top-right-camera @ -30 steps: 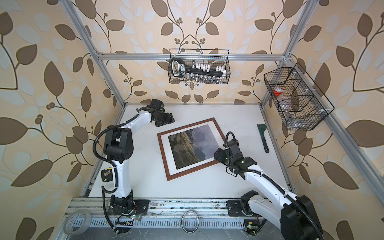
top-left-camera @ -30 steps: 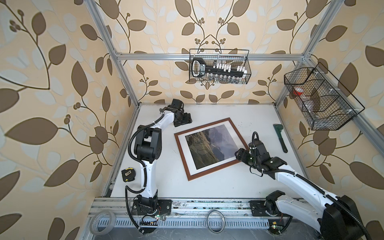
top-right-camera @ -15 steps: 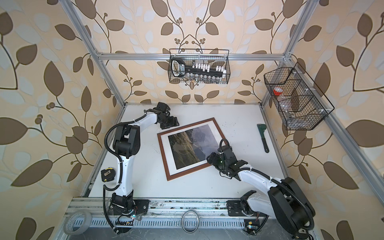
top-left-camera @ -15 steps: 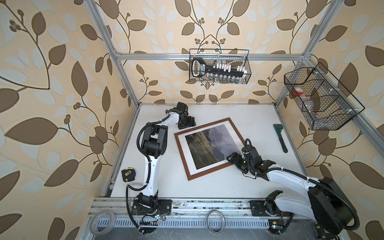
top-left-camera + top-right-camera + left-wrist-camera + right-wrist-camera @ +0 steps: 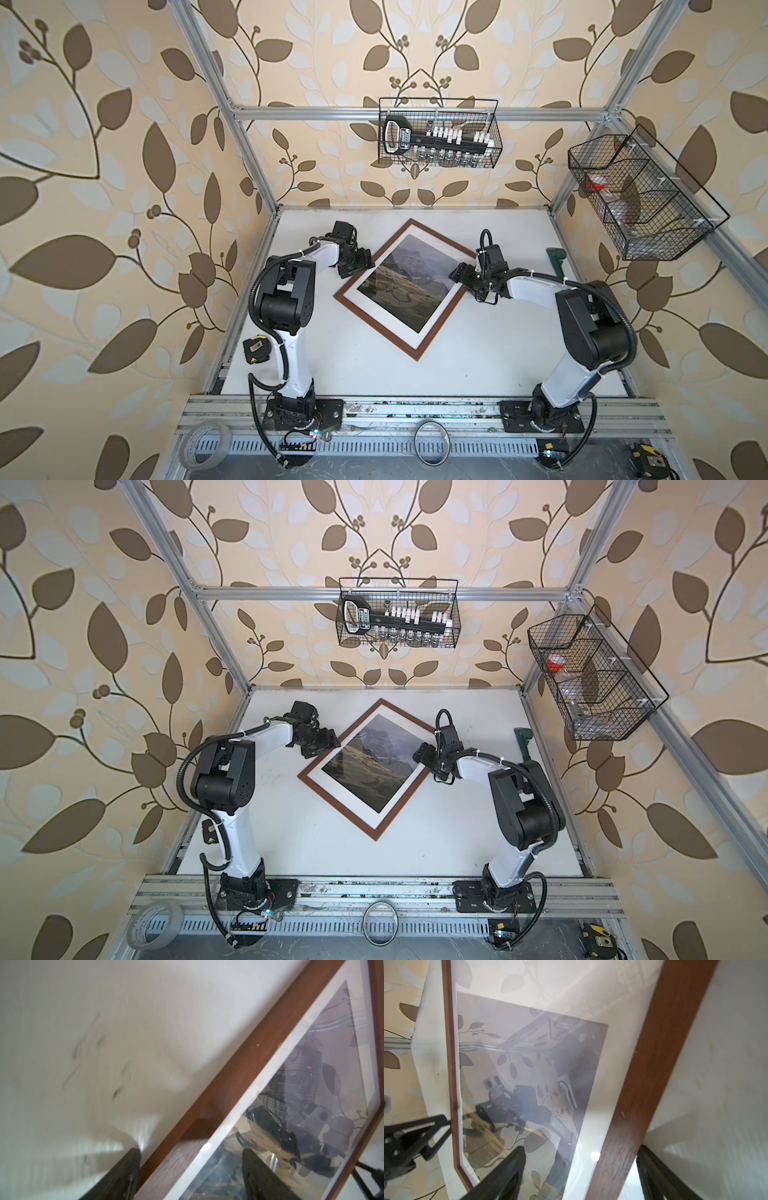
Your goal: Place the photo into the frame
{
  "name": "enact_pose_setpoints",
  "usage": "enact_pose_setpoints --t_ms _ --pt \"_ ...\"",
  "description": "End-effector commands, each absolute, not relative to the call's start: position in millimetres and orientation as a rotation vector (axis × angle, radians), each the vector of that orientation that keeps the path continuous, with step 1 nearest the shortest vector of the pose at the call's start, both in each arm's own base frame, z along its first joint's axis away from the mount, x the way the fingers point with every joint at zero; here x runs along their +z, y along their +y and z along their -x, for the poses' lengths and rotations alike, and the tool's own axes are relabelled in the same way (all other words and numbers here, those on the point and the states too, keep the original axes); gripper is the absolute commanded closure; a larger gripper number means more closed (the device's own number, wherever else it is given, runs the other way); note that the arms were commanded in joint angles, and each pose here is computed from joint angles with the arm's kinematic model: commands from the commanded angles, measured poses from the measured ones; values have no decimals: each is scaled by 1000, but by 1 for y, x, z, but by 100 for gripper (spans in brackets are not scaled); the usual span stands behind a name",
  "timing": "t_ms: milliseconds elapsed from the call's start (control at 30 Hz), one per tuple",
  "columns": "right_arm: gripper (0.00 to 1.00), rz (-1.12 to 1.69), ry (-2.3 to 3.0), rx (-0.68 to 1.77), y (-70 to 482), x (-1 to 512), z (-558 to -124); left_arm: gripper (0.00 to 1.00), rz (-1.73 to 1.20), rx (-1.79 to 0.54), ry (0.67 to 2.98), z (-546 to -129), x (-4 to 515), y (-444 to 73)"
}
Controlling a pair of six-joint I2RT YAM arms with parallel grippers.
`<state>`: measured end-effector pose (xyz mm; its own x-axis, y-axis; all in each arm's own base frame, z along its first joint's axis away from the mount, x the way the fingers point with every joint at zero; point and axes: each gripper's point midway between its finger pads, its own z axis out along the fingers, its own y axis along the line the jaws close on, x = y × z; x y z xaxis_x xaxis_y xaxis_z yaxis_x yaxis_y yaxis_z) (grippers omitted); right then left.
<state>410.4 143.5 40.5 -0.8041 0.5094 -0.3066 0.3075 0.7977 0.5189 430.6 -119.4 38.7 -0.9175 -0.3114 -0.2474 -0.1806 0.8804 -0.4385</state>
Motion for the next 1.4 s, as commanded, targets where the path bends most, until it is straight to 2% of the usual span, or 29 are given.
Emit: enact_pose_setpoints --t_ms 0,200,433,700,900,1000,1100,1167,1367 --pt "16 -492 2654 650 161 22 -418 23 581 -700 2827 -376 25 -132" --pt "16 -426 2690 602 166 11 -441 23 700 -801 2781 -329 19 -160" --pt "17 -399 2671 542 151 20 -460 23 630 -783 2780 -317 27 -177" --pt "16 -446 2623 529 129 48 -450 20 526 -458 2732 -324 58 -130" --pt "15 -450 2537 335 89 79 -410 15 545 -200 2426 -329 132 -73" --pt "15 -392 2453 229 78 93 -382 14 565 -137 2200 -320 160 -46" --pt "14 -317 2269 89 60 117 -367 8 596 -74 1981 -307 179 -20" --pt "13 -282 2146 24 48 134 -362 7 651 -1 1877 -300 189 -1" --pt "10 -354 1810 -223 -9 177 -340 5 710 514 1677 -288 216 58"
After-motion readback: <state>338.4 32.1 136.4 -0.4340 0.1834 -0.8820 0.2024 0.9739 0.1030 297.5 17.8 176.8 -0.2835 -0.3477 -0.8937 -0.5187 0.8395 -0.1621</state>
